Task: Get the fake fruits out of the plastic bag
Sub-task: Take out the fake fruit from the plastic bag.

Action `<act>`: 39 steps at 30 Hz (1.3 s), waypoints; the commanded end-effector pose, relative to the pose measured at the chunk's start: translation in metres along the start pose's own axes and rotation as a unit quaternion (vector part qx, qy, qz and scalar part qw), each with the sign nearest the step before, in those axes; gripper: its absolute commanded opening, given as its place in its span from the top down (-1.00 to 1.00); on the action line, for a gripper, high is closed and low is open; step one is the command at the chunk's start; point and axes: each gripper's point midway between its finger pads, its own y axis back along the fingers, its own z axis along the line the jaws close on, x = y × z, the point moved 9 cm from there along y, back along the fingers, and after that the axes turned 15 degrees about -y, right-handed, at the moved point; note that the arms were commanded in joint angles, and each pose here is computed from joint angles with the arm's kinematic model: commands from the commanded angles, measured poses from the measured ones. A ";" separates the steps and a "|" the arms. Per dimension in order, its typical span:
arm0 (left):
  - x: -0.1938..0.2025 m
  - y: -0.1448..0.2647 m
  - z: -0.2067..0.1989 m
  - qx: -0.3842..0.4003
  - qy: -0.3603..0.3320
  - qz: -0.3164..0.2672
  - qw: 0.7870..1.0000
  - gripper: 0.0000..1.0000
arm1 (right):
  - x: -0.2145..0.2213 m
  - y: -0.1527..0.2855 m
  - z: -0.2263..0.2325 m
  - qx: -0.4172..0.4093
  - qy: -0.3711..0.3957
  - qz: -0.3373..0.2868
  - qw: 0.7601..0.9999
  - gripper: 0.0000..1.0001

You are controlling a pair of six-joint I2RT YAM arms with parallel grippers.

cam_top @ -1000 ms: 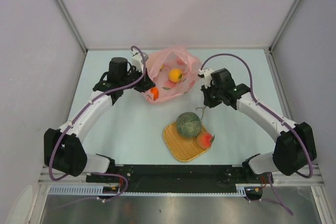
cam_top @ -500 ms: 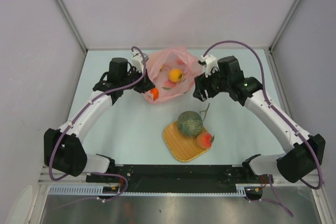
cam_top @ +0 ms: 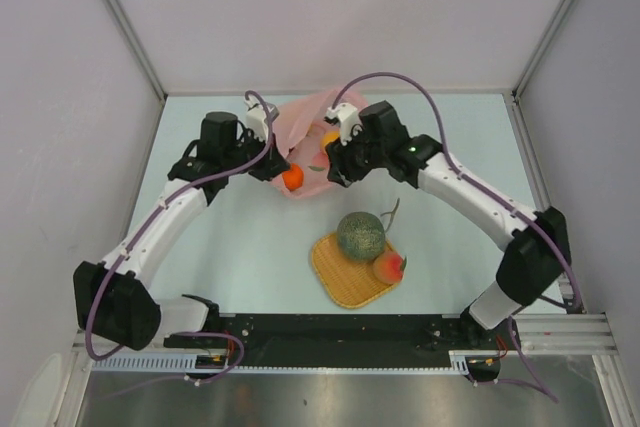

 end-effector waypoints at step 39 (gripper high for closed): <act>0.044 0.019 0.021 -0.067 0.035 0.041 0.996 0.99 | -0.074 -0.194 -0.094 0.311 0.142 -0.104 0.934 -0.93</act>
